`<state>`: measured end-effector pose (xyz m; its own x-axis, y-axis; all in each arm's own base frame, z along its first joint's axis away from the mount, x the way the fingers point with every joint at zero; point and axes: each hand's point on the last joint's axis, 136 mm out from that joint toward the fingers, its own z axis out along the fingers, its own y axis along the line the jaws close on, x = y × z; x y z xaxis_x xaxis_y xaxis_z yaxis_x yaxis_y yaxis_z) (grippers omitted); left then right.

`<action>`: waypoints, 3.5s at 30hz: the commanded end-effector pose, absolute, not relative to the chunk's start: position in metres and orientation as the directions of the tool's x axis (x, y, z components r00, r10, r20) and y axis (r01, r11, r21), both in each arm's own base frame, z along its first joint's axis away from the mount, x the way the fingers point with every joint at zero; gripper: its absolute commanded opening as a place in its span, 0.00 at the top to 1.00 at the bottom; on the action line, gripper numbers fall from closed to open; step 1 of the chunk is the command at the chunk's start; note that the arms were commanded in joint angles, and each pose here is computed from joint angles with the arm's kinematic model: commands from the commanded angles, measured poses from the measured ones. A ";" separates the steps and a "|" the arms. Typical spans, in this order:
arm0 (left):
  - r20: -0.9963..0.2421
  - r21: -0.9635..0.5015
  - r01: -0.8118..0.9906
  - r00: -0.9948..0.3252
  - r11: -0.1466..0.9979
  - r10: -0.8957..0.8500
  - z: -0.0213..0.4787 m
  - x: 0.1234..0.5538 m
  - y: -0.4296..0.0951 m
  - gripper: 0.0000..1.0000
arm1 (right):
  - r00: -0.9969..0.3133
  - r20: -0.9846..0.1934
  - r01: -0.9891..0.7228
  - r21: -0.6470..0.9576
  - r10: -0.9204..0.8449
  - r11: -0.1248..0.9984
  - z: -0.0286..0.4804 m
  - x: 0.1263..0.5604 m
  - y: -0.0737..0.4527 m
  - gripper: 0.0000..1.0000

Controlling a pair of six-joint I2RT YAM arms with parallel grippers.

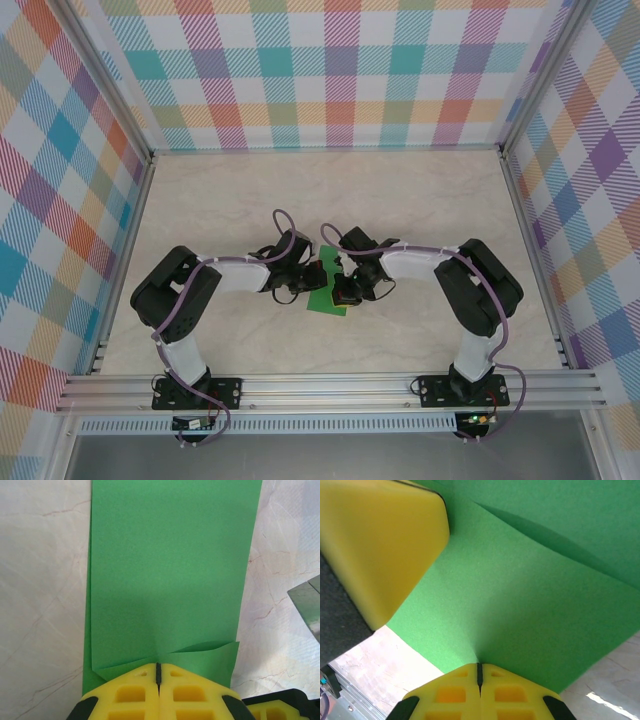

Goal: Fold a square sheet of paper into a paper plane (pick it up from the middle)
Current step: Fold the triangle a second time at the center of the table.

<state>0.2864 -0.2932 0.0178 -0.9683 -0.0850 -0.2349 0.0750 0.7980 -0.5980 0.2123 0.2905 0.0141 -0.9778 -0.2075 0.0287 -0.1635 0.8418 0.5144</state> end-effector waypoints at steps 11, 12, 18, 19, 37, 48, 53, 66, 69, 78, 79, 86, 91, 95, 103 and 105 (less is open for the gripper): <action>-0.092 -0.341 -0.074 -0.990 0.937 -0.111 -0.048 0.250 -0.239 1.00 | -0.970 0.119 -0.132 0.484 -0.214 0.865 -0.006 0.174 0.262 0.98; -0.091 -0.334 -0.078 -0.989 0.939 -0.115 -0.049 0.249 -0.237 1.00 | -0.968 0.119 -0.135 0.490 -0.220 0.861 -0.007 0.171 0.260 0.98; -0.088 -0.316 -0.099 -0.987 0.944 -0.134 -0.052 0.247 -0.231 1.00 | -0.961 0.124 -0.152 0.507 -0.246 0.848 -0.008 0.149 0.246 0.98; -0.088 -0.317 -0.098 -0.987 0.943 -0.132 -0.052 0.246 -0.232 1.00 | -0.960 0.130 -0.150 0.505 -0.247 0.850 -0.008 0.146 0.243 0.98; -0.089 -0.354 -0.083 -0.988 0.931 -0.122 -0.047 0.248 -0.240 1.00 | -0.967 -0.097 -0.251 0.534 -0.237 0.807 0.043 0.226 0.298 0.98; -0.078 -0.341 -0.102 -0.988 0.935 -0.136 -0.050 0.246 -0.237 1.00 | -0.968 -0.038 -0.234 0.490 -0.247 0.840 0.010 0.224 0.293 0.99; -0.064 -0.302 -0.137 -0.984 0.943 -0.164 -0.057 0.244 -0.230 1.00 | -0.961 0.033 -0.226 0.485 -0.276 0.845 -0.001 0.191 0.271 0.99; -0.102 -0.366 -0.107 -0.983 0.925 -0.154 -0.043 0.250 -0.241 1.00 | -0.955 0.011 -0.243 0.543 -0.296 0.804 0.035 0.161 0.255 0.99; -0.114 -0.386 -0.082 -0.984 0.919 -0.136 -0.035 0.253 -0.248 1.00 | -0.955 -0.098 -0.284 0.562 -0.278 0.777 0.061 0.187 0.273 0.98; -0.127 -0.410 -0.049 -0.986 0.911 -0.110 -0.026 0.255 -0.260 1.00 | -0.977 -0.069 -0.209 0.489 -0.201 0.847 0.026 0.218 0.281 0.99; -0.127 -0.410 -0.048 -0.986 0.911 -0.109 -0.026 0.255 -0.260 1.00 | -0.978 -0.061 -0.206 0.484 -0.202 0.851 0.022 0.216 0.279 0.99; -0.151 -0.470 -0.017 -0.983 0.883 -0.100 -0.008 0.262 -0.273 1.00 | -0.978 -0.011 -0.189 0.448 -0.206 0.874 0.004 0.203 0.266 0.99; -0.240 -0.582 0.078 -0.967 0.810 -0.080 0.031 0.267 -0.293 0.99 | -0.980 0.021 -0.172 0.409 -0.198 0.896 -0.007 0.199 0.257 1.00; -0.263 -0.600 0.111 -0.963 0.793 -0.064 0.041 0.262 -0.299 0.96 | -0.981 0.025 -0.169 0.395 -0.195 0.903 -0.009 0.199 0.255 1.00; -0.228 -0.600 0.140 -0.974 0.788 -0.001 0.023 0.243 -0.313 0.97 | -0.981 0.038 -0.161 0.386 -0.190 0.908 -0.013 0.198 0.254 1.00; -0.222 -0.600 0.143 -0.975 0.787 0.008 0.018 0.242 -0.315 0.97 | -0.981 0.040 -0.162 0.386 -0.192 0.908 -0.013 0.198 0.254 1.00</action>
<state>0.2486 -0.3093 0.0269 -0.9726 -0.0297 -0.2306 0.1176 0.7929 -0.5979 0.2111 0.2729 0.0130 -0.9781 -0.2043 -0.0409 -0.1991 0.8588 0.4719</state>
